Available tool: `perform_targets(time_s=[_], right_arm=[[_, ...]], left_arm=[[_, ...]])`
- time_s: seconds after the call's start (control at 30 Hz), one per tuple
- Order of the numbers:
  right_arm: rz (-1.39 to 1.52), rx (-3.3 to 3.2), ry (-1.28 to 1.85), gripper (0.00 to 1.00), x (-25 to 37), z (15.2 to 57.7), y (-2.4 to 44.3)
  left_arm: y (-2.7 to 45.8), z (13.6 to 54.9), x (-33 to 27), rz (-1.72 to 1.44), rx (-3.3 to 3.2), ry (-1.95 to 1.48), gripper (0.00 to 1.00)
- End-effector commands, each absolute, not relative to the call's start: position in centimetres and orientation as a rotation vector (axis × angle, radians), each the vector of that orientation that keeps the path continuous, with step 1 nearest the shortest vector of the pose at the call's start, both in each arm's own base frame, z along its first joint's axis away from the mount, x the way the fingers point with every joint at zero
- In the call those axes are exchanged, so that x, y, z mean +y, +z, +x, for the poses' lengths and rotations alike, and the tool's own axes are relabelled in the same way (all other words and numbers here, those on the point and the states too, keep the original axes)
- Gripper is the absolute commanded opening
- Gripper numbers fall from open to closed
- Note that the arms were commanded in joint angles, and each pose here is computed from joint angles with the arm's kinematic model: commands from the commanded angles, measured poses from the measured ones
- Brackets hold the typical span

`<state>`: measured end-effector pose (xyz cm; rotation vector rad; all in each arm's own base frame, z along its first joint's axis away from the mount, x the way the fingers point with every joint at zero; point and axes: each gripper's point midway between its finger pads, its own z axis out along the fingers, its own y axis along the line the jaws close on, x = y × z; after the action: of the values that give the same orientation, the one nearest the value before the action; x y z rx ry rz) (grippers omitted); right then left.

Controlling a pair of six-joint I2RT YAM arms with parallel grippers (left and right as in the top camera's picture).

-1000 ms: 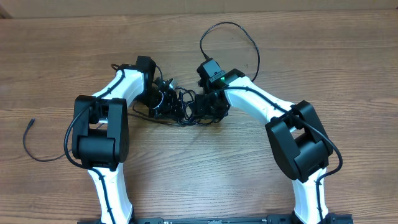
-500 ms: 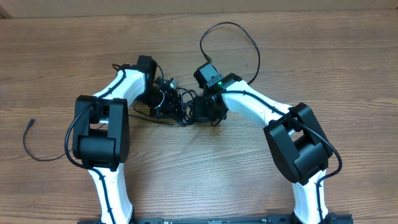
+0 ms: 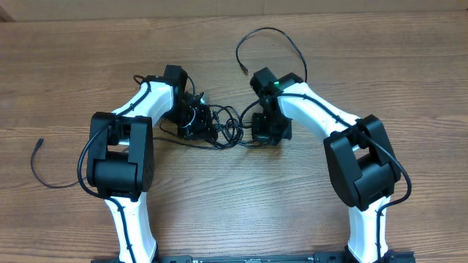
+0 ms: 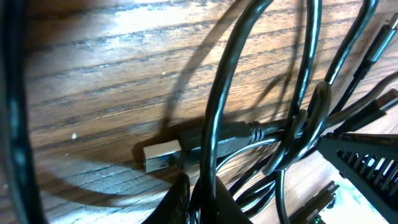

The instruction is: Untangle cables

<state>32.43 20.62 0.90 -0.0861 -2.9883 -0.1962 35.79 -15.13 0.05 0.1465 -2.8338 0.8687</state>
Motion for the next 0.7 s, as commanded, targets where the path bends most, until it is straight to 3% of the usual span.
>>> perform_targets(time_s=[0.0, 0.07, 0.1, 0.13, 0.17, 0.23, 0.67], right_arm=[[-0.048, -3.022, -0.122, 0.04, 19.5, 32.6, 1.6], [-0.045, -3.026, -0.145, 0.04, 19.8, 32.7, 1.6], [-0.040, -3.027, -0.173, 0.21, 20.2, 32.8, 1.6], [-0.033, -3.028, -0.210, 0.32, 20.6, 33.0, 1.7], [0.000, -3.029, -0.260, 0.40, 21.2, 33.1, 1.7], [0.077, -3.034, -0.367, 0.45, 22.5, 33.6, 2.0], [0.289, -3.158, -0.575, 0.33, 25.7, 36.9, 2.6]], left_arm=[[-1.5, 36.1, -13.1, 0.196, -2.882, 0.727, 0.12], [-1.5, 36.1, -13.1, 0.196, -2.882, 0.727, 0.13], [-1.5, 36.2, -13.1, 0.195, -2.882, 0.727, 0.13], [-1.5, 36.2, -13.1, 0.195, -2.882, 0.727, 0.13], [-1.5, 36.2, -13.1, 0.195, -2.882, 0.728, 0.13], [-1.5, 36.2, -13.1, 0.194, -2.881, 0.730, 0.13], [-1.5, 36.1, -13.1, 0.188, -2.881, 0.732, 0.13]])
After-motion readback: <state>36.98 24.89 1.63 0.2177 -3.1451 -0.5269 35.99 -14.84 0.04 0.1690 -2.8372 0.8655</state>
